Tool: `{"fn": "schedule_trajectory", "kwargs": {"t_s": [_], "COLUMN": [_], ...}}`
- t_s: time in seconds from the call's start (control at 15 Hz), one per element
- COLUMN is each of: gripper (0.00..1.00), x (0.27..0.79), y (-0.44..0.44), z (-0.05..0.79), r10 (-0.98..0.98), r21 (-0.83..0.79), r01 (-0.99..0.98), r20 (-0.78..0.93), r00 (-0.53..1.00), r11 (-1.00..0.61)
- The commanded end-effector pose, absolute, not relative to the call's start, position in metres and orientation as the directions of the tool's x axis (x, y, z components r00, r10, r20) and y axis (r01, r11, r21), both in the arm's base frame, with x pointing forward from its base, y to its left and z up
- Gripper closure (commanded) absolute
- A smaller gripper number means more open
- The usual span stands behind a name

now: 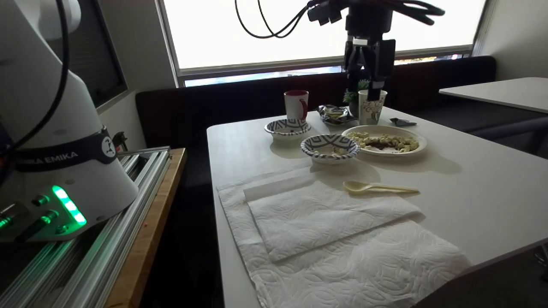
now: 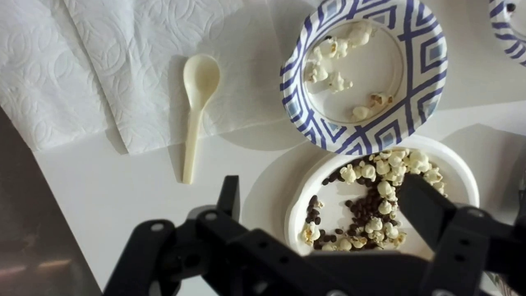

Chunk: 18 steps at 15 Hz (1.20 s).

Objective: Pick one of the white things on the white plate and put it on the bowl

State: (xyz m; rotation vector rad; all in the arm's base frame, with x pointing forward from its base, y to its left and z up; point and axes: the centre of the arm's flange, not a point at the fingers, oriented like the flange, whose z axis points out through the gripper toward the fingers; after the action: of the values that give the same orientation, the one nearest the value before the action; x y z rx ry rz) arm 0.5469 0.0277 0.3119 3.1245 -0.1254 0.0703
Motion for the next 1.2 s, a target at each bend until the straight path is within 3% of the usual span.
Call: {"fn": "schedule_trajectory", "kwargs": {"t_s": [0.0,0.6,1.13], "gripper": [0.00,0.00,0.00], "x": [0.595,0.620,0.617], "y": [0.063,0.117,0.114], "z": [0.288,0.227,0.222], "r10": [-0.117,-0.337,-0.319], "r21": [0.015,0.020,0.000], "r01": [-0.117,-0.338,-0.319], "r20": [0.022,0.038,0.044], "r00": [0.993,0.941,0.947], "r11": [-0.993,-0.941,-0.948]}}
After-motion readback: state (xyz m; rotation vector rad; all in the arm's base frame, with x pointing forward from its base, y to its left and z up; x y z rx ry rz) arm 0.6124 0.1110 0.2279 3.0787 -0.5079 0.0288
